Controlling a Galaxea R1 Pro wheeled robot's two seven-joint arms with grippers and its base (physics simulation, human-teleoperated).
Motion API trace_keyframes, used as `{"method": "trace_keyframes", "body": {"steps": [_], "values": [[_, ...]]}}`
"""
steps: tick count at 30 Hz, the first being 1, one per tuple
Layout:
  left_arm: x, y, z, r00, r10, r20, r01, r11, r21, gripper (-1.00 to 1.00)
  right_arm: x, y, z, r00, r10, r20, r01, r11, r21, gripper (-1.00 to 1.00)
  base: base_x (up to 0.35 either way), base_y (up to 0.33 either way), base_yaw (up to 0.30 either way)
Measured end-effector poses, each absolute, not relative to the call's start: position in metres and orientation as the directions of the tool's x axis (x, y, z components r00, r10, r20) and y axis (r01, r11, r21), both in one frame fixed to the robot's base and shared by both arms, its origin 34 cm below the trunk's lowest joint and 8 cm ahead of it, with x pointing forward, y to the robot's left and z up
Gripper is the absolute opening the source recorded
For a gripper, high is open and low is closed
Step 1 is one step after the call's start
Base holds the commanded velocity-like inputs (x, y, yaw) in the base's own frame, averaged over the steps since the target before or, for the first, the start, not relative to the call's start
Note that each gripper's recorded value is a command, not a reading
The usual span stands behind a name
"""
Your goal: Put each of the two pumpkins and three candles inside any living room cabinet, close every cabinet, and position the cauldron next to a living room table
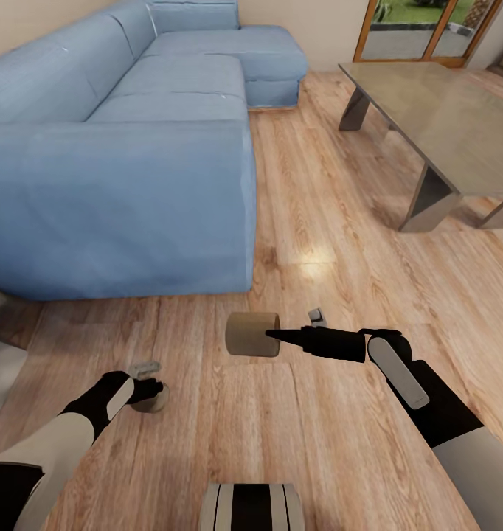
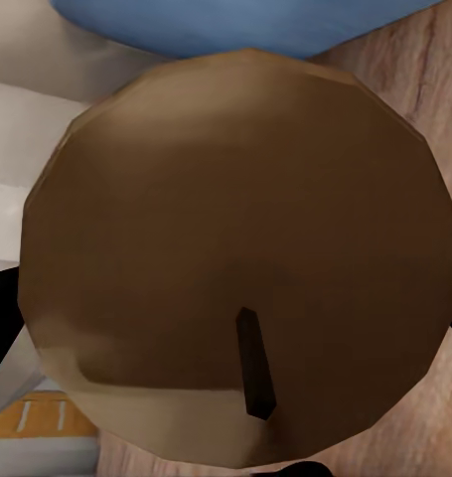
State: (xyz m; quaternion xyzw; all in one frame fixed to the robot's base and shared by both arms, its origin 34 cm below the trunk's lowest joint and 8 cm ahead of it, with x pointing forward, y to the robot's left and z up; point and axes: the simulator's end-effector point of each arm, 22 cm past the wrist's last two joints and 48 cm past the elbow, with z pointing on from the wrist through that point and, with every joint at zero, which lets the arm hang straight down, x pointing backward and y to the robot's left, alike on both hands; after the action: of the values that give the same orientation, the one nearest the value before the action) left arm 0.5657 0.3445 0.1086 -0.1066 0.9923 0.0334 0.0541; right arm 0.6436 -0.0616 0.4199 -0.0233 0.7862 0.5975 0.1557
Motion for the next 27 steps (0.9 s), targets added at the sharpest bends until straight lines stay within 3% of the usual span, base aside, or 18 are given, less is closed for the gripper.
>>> {"method": "trace_keyframes", "body": {"steps": [9, 10, 27], "values": [[0.565, 0.3454, 0.1084, -0.972, -0.208, -0.114, -0.215, 0.975, 0.057, 1.0, 0.6436, -0.0615, 0.4198, -0.95, 0.149, -0.274, -0.224, 0.286, 0.932, -1.0, 0.0, 0.0, 0.0], [0.5649, 0.3452, 0.1083, -0.972, -0.208, -0.113, -0.215, 0.975, 0.056, -1.0, 0.6436, -0.0614, 0.4199, -0.95, 0.149, -0.273, -0.223, 0.285, 0.932, -1.0, 0.0, 0.0, 0.0], [0.5648, 0.3448, 0.1082, -0.971, -0.209, -0.113, -0.216, 0.975, 0.056, -1.0, 0.6436, -0.0614, 0.4195, -0.95, 0.149, -0.273, -0.223, 0.287, 0.932, -1.0, 0.0, 0.0, 0.0]]}}
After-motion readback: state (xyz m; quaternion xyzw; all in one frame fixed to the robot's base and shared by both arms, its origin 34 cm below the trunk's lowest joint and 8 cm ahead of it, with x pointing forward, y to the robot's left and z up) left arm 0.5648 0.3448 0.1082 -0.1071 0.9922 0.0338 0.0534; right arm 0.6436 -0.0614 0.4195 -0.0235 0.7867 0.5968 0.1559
